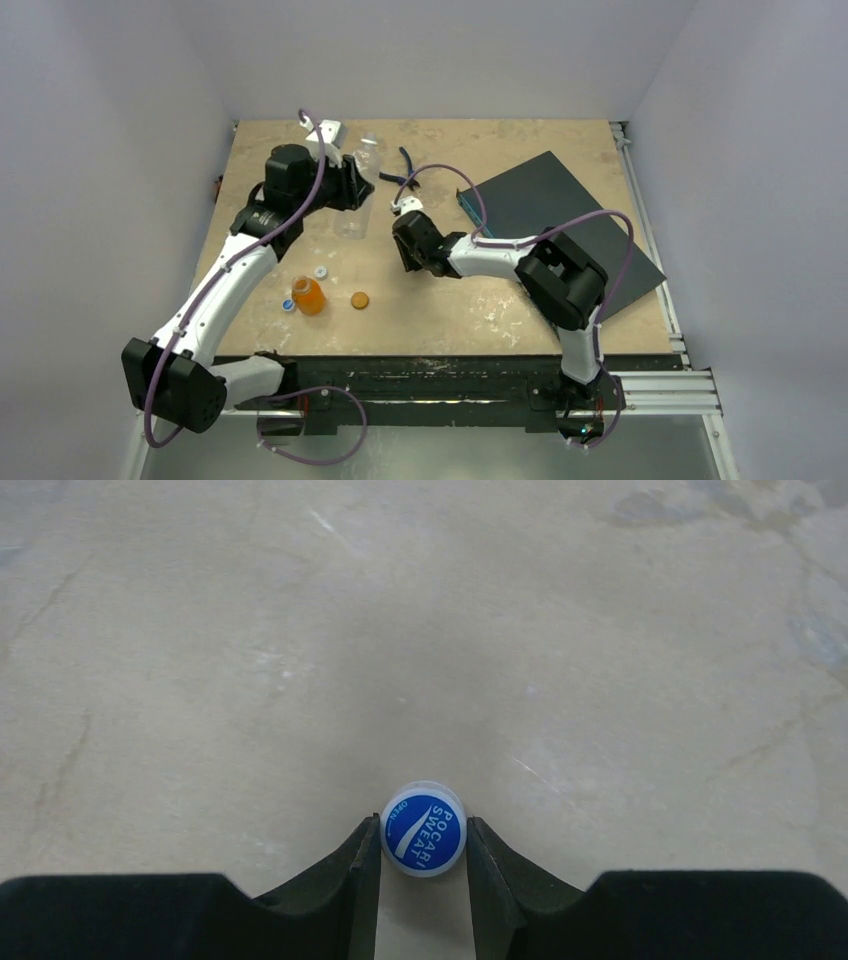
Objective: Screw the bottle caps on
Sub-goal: Move the bottle cap to the center of the board.
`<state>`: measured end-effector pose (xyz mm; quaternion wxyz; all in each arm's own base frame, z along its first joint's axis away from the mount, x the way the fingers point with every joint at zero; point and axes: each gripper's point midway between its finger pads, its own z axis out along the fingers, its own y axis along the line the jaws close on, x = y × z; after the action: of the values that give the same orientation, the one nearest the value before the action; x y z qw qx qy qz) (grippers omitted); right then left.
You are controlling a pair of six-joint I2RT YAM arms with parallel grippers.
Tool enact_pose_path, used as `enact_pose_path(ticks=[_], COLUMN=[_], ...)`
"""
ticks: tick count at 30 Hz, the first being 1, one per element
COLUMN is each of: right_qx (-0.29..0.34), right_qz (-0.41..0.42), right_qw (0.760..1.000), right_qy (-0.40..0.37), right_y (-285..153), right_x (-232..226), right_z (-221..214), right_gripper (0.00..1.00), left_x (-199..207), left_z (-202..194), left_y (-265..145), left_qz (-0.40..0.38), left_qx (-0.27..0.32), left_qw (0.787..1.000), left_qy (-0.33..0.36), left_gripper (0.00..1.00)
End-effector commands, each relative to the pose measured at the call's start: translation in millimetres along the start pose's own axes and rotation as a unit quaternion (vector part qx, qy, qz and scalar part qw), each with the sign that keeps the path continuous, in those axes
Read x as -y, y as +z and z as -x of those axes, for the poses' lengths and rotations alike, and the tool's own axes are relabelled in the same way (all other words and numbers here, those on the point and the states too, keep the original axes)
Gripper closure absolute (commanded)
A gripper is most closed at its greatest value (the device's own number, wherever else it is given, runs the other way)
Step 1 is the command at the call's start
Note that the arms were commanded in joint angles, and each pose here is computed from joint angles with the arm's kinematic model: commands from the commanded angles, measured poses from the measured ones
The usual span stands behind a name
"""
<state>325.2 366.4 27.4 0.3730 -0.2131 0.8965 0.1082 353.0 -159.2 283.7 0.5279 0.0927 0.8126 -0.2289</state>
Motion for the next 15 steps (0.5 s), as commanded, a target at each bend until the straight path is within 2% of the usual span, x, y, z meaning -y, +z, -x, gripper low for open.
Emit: enact_pose_path(ticks=[1,6,9,11,13,15], right_qx=[-0.001,-0.008,-0.009,-0.006,-0.008,-0.007], right_qz=[-0.024,-0.021,-0.041,-0.054,-0.064,-0.074], right_qw=[0.999,0.999,0.998,0.998,0.997,0.997], right_qy=[0.031,0.040,0.037,0.033,0.032,0.031], right_y=[-18,-21,-21,-21,-21,-22], right_x=[17,16,21,24,26,29], right_z=[-9,-12,-6,-1,2,5], right_gripper=[0.66,0.43,0.36,0.38,0.49,0.50], left_x=[25,16,13,9,5,2], left_z=[-9,-15,-16,-16,-17,-19], left_y=[5,4,1,-1,-3,-4], left_qz=[-0.055,-0.033,-0.023,-0.014,-0.003,0.005], left_qx=[-0.003,-0.009,-0.011,-0.009,-0.011,-0.014], left_qw=[0.998,0.999,0.999,0.999,0.999,0.999], left_qy=[0.022,0.031,0.038,0.040,0.044,0.047], left_gripper=[0.73,0.73,0.73,0.73,0.73,0.73])
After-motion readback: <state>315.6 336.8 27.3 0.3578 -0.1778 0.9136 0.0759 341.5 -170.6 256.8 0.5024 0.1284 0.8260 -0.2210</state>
